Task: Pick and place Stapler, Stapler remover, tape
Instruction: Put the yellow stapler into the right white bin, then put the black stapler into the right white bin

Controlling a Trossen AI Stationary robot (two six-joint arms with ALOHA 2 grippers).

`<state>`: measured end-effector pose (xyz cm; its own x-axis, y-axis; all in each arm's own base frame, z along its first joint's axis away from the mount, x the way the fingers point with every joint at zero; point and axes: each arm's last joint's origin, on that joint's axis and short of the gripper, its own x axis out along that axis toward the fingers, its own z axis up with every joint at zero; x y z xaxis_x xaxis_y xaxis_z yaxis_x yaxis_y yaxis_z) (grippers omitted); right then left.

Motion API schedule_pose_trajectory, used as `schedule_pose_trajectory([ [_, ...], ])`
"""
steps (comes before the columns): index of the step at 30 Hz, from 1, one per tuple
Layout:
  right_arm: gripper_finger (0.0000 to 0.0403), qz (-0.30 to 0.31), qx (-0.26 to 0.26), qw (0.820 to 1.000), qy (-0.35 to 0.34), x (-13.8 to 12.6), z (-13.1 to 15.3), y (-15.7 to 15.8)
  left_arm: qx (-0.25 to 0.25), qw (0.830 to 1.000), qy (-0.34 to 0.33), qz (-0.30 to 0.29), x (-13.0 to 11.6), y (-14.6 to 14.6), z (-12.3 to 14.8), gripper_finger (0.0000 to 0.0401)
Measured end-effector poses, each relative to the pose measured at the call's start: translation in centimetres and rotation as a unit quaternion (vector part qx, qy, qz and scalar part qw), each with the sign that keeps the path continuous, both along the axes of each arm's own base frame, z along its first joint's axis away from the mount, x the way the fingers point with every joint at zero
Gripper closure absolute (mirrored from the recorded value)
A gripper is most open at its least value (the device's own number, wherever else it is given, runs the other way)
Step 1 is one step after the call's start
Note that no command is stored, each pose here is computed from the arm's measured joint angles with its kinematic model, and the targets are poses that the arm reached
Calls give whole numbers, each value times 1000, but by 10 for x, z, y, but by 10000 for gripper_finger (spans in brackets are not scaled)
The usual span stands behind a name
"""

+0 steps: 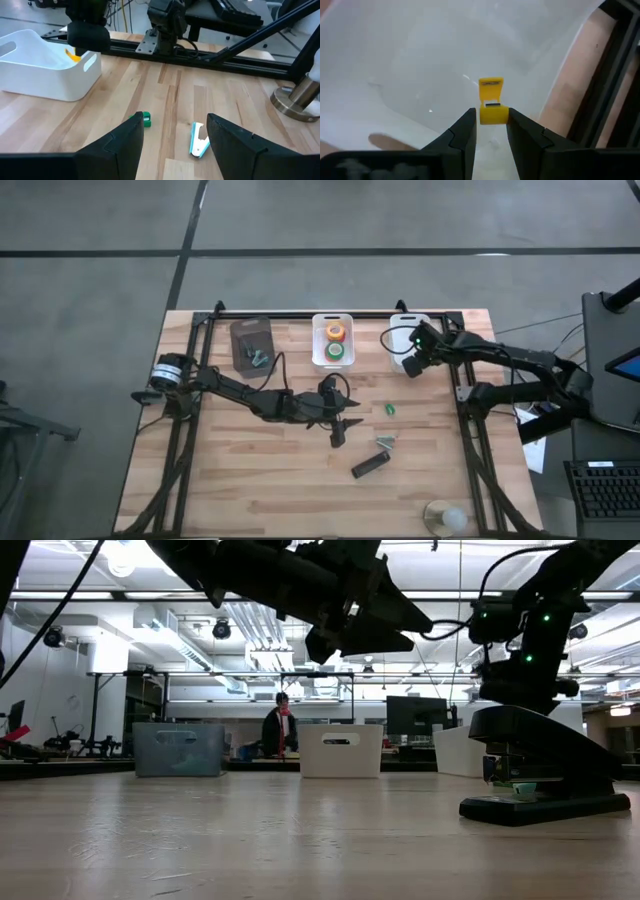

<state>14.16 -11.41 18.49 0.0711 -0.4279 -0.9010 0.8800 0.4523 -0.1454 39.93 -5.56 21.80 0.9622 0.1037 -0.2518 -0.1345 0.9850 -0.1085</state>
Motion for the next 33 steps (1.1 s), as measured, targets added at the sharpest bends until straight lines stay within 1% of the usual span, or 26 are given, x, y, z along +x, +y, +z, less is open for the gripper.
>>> schedule_pose_trajectory([
  [7, 266, 12, 14, 1000, 24, 5, -8, -4, -1, 1000, 7, 1, 0, 0, -1, 183],
  [13, 229, 31, -2, 999, 18, 6, 1, -4, -1, 1000, 9, 1, -1, 0, -2, 183],
  [19, 209, 54, -37, 997, -28, 4, 25, 3, 28, 999, 13, -11, 0, 3, -2, 183],
  [22, 207, 71, -48, 994, -66, 1, 37, 11, 36, 998, 16, -51, 2, 8, 1, 183],
  [25, 209, 89, -58, 989, -106, -2, 48, 22, 25, 996, 14, -90, 4, 15, 3, 183],
  [28, 209, 133, -53, 980, -136, -4, 53, 35, 16, 995, 15, -94, 5, 21, 2, 183],
  [33, 211, 191, -37, 966, -170, -3, 55, 58, 21, 995, 21, -96, 5, 22, 0, 183],
])
